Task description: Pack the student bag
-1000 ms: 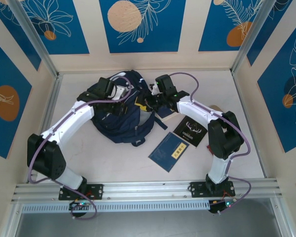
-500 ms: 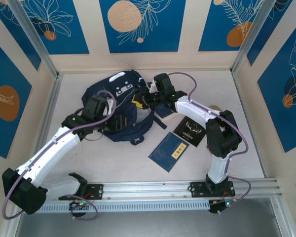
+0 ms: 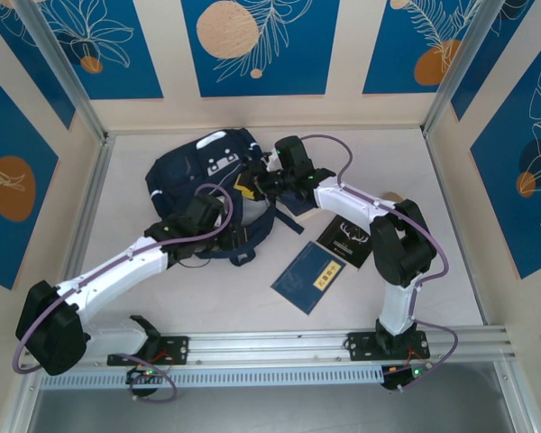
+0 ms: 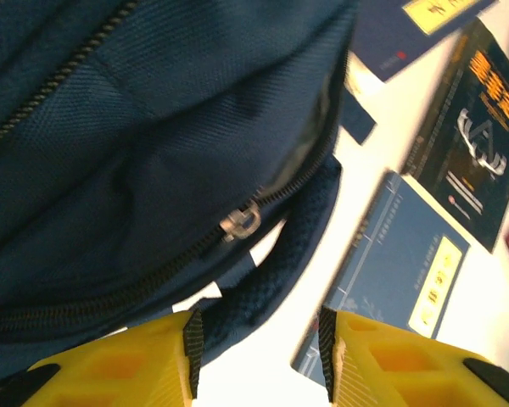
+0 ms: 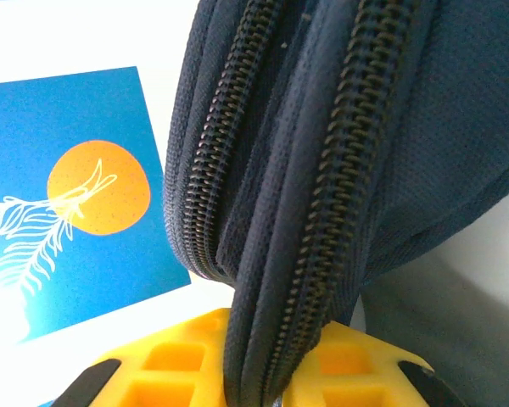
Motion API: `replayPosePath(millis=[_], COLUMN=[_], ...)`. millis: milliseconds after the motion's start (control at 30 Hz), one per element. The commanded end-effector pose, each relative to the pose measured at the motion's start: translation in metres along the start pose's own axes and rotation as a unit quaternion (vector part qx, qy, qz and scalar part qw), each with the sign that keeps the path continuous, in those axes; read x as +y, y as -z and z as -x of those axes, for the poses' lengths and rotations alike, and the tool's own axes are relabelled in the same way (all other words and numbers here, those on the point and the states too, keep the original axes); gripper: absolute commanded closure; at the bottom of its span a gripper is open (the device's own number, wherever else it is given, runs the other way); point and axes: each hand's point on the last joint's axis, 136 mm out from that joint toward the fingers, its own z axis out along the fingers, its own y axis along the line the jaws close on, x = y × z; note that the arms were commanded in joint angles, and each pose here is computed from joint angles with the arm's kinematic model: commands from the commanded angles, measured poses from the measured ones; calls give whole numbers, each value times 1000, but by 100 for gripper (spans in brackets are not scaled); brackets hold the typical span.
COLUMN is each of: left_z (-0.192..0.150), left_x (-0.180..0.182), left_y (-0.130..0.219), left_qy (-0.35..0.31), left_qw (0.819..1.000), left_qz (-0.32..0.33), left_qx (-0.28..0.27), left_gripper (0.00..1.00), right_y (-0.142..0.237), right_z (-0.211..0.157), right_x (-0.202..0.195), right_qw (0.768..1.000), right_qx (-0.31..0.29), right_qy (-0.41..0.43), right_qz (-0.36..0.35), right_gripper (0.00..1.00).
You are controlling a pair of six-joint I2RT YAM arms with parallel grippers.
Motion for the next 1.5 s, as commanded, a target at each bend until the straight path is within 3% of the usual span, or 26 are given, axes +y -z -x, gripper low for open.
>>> replayPosePath(millis=[0, 200, 500, 600, 733, 800, 967, 1167, 1467], left_z=[6, 2, 8, 6, 5, 7, 7, -5, 6], left_x=[15, 37, 70, 71, 79, 83, 87, 94, 94], left_y=[-4, -7, -3, -7, -9, -7, -7, -12, -9], left_qy=[38, 72, 56, 47, 37, 35, 36, 81, 54], left_qw=[998, 992, 980, 981, 977, 975, 972, 970, 969], left_qz=[40, 97, 177, 181, 199, 210, 219, 215, 220], left_qx=[-32, -31, -67, -60, -62, -69, -72, -72, -96], left_gripper=[59, 61, 64, 70, 85, 85, 73, 72, 85], right_y=[-7, -21, -34, -35, -35, -34, -34, -36, -39], right_z=[-17, -28, -37, -37, -39, -39, -41, -41, -44], right_x=[41, 44, 51, 52, 57, 58, 61, 65, 66], right_qw=[998, 997, 996, 996, 995, 995, 995, 994, 994], right_qx=[34, 51, 64, 64, 66, 67, 69, 70, 75], right_qy=[30, 30, 35, 36, 40, 42, 44, 48, 50], right_qz=[51, 53, 56, 56, 60, 62, 64, 67, 68], right_gripper=[81, 82, 83, 84, 84, 84, 84, 84, 84])
